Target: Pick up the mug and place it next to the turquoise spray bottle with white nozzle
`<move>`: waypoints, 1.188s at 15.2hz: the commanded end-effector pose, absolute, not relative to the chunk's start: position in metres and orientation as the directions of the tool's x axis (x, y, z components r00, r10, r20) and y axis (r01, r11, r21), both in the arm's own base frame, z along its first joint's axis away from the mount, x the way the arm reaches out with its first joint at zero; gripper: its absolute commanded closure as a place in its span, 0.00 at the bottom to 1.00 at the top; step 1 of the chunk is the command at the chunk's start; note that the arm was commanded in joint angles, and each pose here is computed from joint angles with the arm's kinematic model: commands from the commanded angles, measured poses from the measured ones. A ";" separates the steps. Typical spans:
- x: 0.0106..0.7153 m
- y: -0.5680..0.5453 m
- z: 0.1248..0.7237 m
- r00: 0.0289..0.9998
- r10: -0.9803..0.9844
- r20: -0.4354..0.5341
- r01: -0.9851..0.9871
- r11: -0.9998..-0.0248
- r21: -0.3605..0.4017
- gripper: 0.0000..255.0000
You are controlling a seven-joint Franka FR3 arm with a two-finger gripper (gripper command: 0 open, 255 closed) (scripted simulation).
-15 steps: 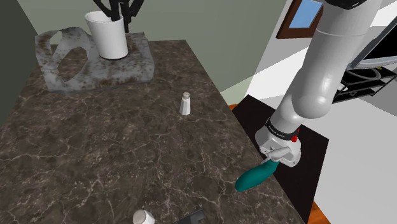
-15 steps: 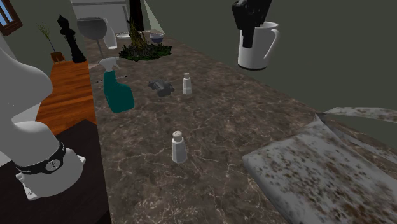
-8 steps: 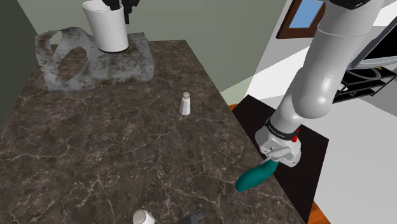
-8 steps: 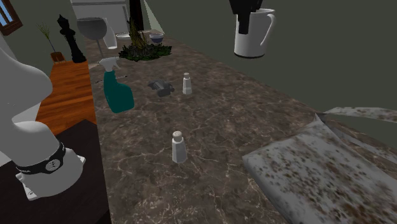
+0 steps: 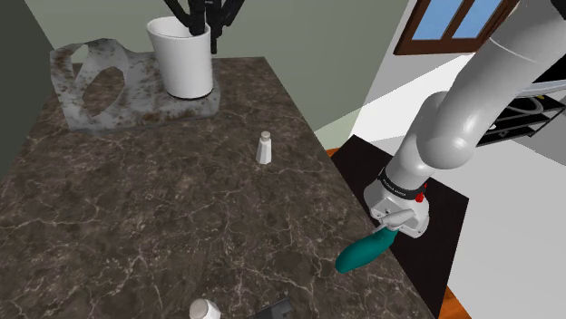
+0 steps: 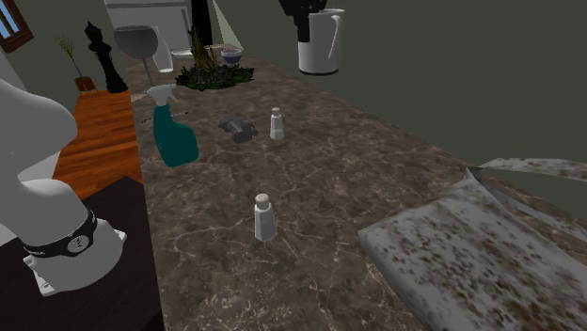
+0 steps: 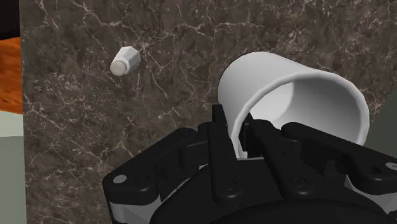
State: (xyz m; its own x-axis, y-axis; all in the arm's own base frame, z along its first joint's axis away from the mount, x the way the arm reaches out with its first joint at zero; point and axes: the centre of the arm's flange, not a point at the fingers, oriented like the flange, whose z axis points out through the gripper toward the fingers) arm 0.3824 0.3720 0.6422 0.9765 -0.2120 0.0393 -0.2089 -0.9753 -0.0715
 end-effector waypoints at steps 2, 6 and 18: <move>0.344 0.376 0.642 0.976 -0.213 0.039 -0.210 -0.975 -0.072 1.00; 0.291 0.381 0.642 0.976 -0.213 0.039 -0.210 -0.975 -0.072 1.00; 0.134 0.395 0.642 0.976 -0.213 0.039 -0.210 -0.975 -0.072 1.00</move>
State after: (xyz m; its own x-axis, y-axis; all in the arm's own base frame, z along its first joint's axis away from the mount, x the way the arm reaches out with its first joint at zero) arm 0.1465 0.3955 0.6405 0.9766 -0.2115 0.0392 -0.2084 -0.9754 -0.0716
